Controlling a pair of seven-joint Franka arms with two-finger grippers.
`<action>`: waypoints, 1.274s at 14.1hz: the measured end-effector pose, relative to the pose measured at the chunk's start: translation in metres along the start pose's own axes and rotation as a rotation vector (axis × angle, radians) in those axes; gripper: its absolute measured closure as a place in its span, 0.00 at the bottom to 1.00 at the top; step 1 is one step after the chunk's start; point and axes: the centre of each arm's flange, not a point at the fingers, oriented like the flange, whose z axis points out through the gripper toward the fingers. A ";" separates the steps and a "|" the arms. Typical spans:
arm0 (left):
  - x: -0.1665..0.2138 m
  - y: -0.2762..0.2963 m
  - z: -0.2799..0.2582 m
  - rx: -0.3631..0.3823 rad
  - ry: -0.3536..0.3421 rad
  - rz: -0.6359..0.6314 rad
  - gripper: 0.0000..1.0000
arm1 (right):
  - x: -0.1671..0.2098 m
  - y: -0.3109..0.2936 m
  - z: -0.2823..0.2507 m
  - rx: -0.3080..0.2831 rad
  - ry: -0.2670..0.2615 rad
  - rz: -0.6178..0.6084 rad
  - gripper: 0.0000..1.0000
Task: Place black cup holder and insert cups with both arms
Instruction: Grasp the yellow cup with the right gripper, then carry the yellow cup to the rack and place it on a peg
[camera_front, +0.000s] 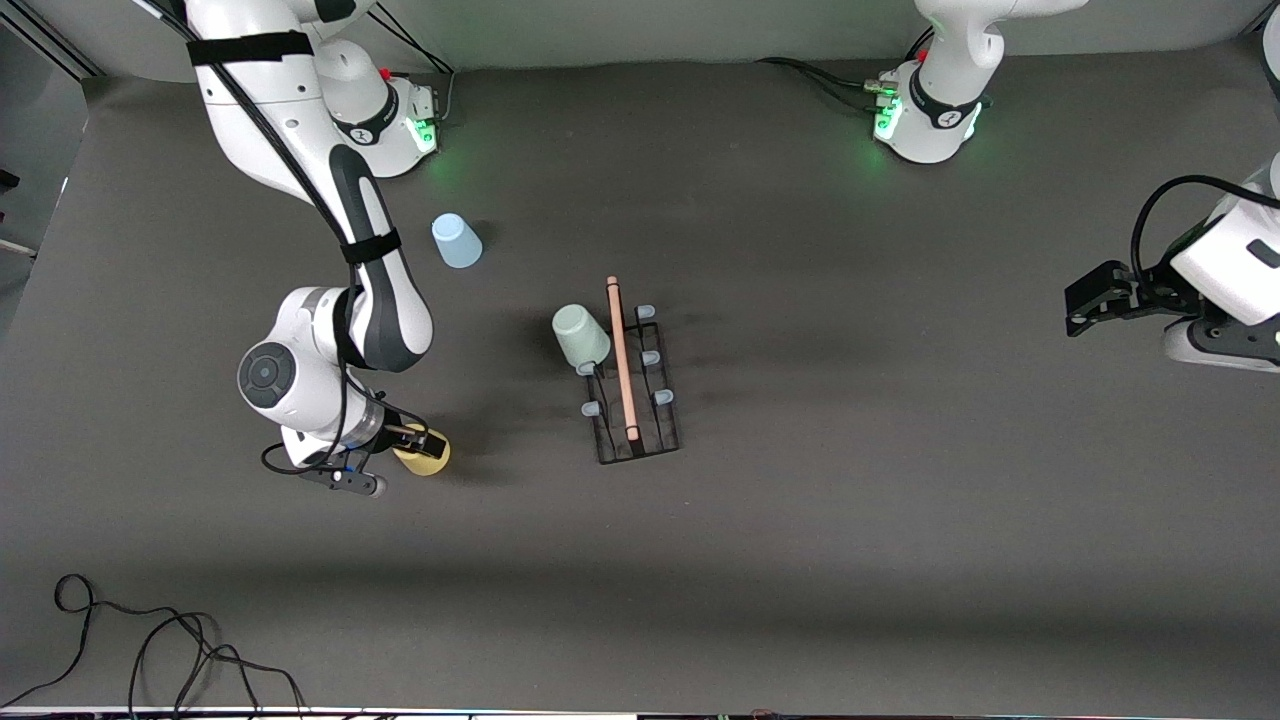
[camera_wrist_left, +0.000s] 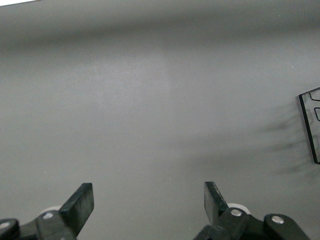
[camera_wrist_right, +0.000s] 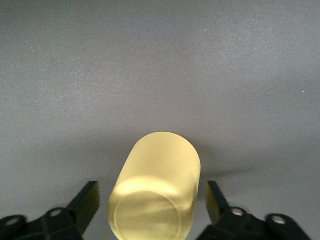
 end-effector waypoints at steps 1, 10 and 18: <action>0.000 0.001 0.000 0.000 0.000 0.001 0.01 | 0.001 -0.002 -0.003 0.004 0.000 -0.002 0.25; 0.000 -0.007 -0.003 0.005 0.008 -0.011 0.01 | -0.035 -0.077 -0.170 0.149 -0.119 0.085 0.33; 0.000 -0.006 -0.003 0.005 0.012 -0.010 0.01 | -0.091 -0.214 -0.195 0.127 -0.078 0.243 0.33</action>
